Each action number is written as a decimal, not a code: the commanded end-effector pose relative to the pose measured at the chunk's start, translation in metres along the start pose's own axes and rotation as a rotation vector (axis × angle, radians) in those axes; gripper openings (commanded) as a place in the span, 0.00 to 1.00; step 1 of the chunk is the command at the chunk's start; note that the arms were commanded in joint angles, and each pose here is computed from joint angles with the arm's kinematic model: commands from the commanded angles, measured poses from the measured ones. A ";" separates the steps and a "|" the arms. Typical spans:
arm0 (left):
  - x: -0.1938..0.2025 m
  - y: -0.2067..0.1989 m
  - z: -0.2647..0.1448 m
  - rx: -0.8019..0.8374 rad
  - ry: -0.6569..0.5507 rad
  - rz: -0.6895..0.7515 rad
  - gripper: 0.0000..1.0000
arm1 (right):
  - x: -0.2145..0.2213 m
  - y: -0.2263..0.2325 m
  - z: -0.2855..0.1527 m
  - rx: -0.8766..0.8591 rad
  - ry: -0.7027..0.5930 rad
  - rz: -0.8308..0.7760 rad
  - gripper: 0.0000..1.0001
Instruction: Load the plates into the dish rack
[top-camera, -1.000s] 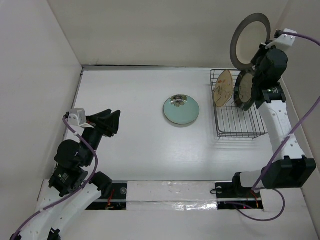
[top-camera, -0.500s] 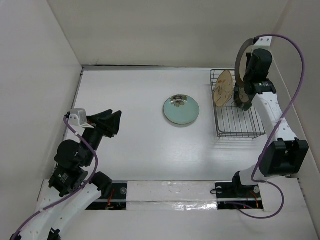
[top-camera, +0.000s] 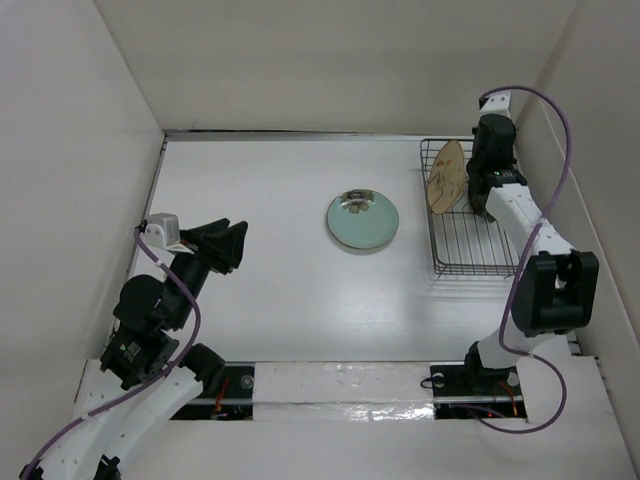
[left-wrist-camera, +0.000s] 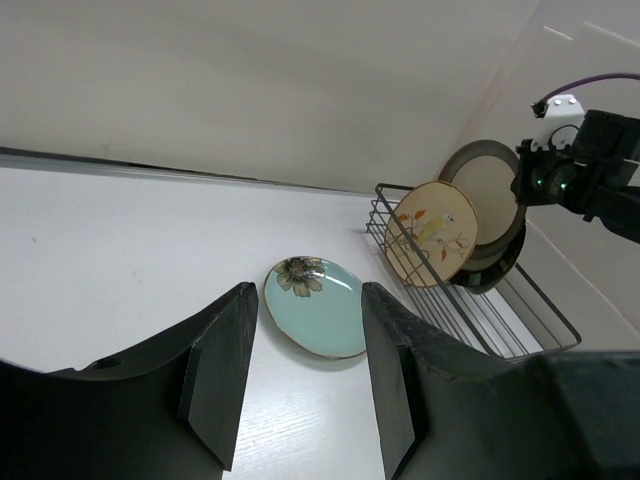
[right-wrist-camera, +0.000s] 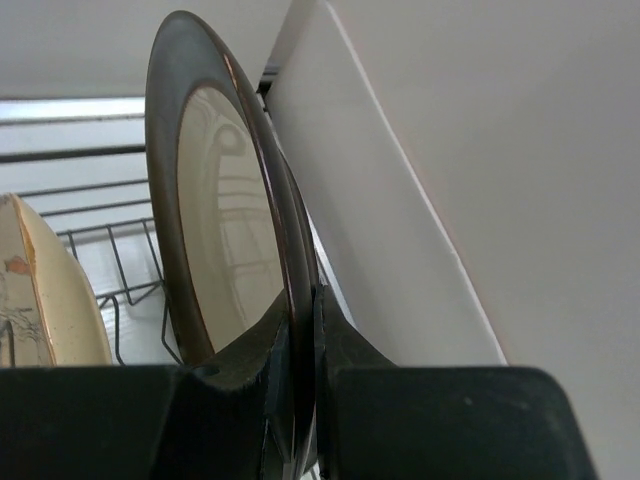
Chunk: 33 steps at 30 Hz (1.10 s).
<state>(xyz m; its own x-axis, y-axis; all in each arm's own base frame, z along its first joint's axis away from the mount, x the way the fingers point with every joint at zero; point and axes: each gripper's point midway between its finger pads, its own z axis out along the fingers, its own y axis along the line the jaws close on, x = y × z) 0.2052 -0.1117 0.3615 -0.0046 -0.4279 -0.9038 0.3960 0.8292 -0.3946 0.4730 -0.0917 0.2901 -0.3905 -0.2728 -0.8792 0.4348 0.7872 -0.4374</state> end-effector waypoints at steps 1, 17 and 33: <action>-0.011 -0.005 0.003 0.016 -0.035 -0.006 0.43 | -0.051 -0.028 -0.003 0.131 -0.154 0.099 0.00; -0.012 -0.010 0.003 0.041 -0.036 -0.006 0.43 | 0.024 0.024 -0.018 0.062 -0.024 0.215 0.00; 0.007 -0.003 0.017 0.000 0.033 0.014 0.44 | -0.023 0.007 -0.050 -0.054 -0.082 0.621 0.71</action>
<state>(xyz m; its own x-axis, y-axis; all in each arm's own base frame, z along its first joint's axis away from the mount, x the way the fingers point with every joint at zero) 0.2138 -0.1215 0.3511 -0.0465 -0.4002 -0.9153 0.3962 0.8337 -0.3846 0.4460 -0.0610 0.2409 -0.2309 0.1050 -0.9673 0.5589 0.8281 -0.0435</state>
